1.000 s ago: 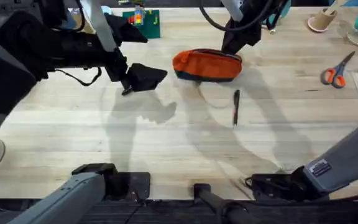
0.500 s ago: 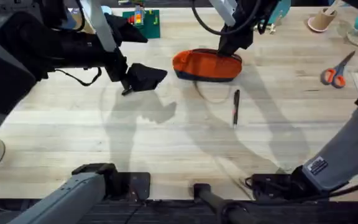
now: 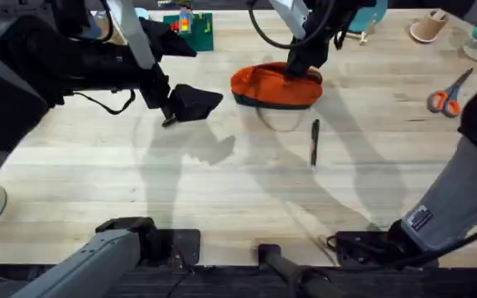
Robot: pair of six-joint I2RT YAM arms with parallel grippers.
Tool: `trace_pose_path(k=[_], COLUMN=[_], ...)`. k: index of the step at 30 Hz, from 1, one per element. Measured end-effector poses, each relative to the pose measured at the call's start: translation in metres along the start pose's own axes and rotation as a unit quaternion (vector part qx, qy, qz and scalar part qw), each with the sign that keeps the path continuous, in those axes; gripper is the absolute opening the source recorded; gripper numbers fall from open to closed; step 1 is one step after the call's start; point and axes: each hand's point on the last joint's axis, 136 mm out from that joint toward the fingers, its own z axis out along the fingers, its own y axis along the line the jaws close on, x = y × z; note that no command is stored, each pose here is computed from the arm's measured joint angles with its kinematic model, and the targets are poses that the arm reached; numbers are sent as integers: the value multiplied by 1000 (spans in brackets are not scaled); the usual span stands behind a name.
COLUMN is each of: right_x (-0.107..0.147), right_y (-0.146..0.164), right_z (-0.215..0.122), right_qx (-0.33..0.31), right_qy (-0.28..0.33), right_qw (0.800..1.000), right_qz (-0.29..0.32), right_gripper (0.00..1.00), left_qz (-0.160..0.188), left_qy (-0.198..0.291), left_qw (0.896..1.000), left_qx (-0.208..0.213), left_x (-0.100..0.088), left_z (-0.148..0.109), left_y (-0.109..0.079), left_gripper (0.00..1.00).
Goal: Unzip the bag, pick up the pens from the table one at a time and place them inside, then zip the bag closed.
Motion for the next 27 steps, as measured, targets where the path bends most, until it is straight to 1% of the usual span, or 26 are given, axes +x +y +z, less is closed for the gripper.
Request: trace_pose_path(k=[12,16,17,18,19,24,25,27], right_x=[4,3,3,3,3,3,3,3], right_y=[6,7,7,7,7,8,9,9], right_z=[28,30,30,30,30,31,32,33], right_qx=[-29,-31,-31,-31,-31,-32,-33,-34], right_qy=[20,22,22,22,22,24,25,25], right_qw=[999,999,999,999,999,999,999,999], right_qz=[9,10,11,12,12,11,9,9], right_gripper=[33,33,55,108,192,900,969,994], left_qz=[0,0,0,0,0,0,0,0], left_qy=[0,0,0,0,0,0,0,0], left_qw=[1000,1000,1000,1000,1000,1000,1000,1000], left_qx=[0,0,0,0,0,0,0,0], left_x=[0,0,0,0,0,0,0,0], left_z=[0,0,0,0,0,0,0,0], left_y=[0,0,0,0,0,0,0,0], left_gripper=[992,993,992,993,993,993,993,993])
